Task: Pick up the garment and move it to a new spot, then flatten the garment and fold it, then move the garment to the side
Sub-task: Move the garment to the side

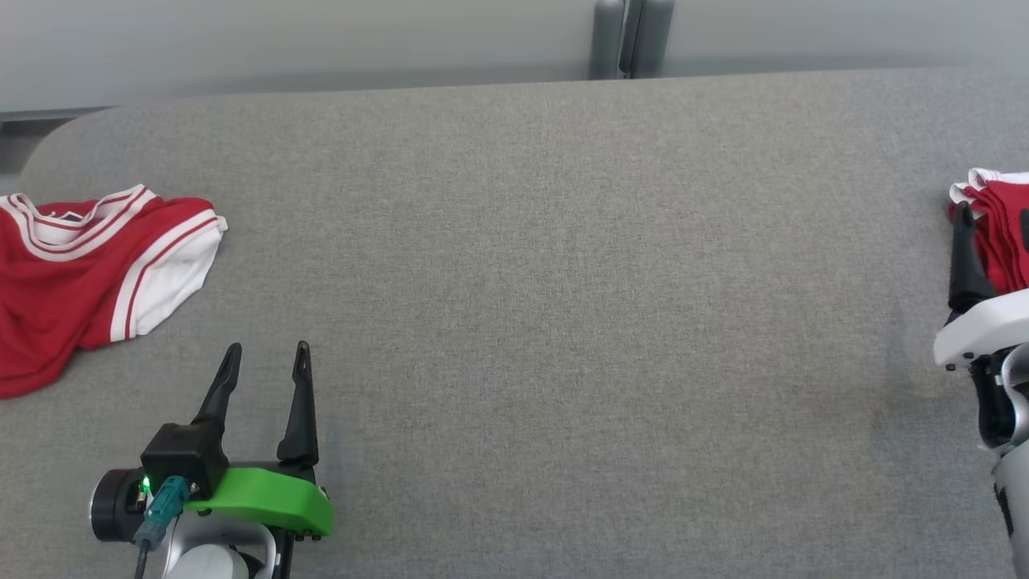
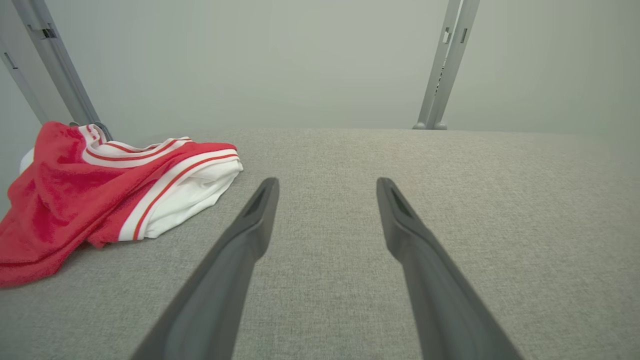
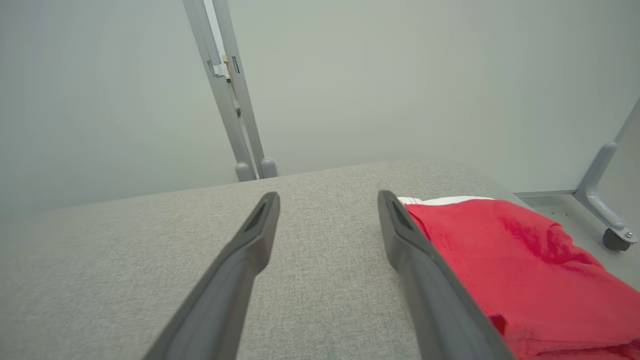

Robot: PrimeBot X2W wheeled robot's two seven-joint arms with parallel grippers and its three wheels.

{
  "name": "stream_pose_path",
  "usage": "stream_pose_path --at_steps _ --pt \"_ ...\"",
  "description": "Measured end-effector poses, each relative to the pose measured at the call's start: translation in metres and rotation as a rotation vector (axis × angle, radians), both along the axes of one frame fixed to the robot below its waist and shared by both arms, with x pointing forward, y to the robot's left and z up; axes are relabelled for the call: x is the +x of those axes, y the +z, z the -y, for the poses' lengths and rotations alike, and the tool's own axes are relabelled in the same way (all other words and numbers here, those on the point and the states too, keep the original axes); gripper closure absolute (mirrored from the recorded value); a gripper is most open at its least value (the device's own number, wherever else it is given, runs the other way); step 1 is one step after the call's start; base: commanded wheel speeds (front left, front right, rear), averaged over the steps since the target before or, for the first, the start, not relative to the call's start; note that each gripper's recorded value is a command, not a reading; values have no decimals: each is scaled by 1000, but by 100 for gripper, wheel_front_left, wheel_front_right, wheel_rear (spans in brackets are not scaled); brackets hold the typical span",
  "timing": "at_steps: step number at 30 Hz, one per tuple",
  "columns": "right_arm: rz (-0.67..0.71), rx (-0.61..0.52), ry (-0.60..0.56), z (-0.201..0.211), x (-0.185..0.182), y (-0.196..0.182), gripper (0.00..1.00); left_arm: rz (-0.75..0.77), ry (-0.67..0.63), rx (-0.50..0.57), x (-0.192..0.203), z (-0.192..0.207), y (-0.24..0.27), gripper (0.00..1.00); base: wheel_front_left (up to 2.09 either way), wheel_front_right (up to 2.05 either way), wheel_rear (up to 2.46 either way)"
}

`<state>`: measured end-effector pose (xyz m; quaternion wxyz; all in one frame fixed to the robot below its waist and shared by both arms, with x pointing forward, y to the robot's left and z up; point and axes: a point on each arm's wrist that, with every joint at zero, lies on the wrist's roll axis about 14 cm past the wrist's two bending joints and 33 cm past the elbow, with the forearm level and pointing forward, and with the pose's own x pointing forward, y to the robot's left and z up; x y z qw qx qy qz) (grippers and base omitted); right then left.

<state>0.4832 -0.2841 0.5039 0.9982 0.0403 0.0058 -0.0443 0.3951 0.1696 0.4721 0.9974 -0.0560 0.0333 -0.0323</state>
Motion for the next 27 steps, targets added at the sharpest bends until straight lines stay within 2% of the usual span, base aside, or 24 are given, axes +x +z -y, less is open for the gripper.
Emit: stream_pose_path --at_steps 6,13,22,27 --pt "63 57 108 -55 -19 15 0 41 78 9 -13 -21 15 0 0 0 0" --pt "90 94 175 -93 -42 24 0 76 107 -3 -25 -31 25 0 0 0 0" --pt "80 142 196 -119 -73 18 0 99 62 -30 -36 -29 29 0 0 0 0" --pt "83 124 206 -127 -86 16 0 148 38 -42 -40 -27 43 0 0 0 0"
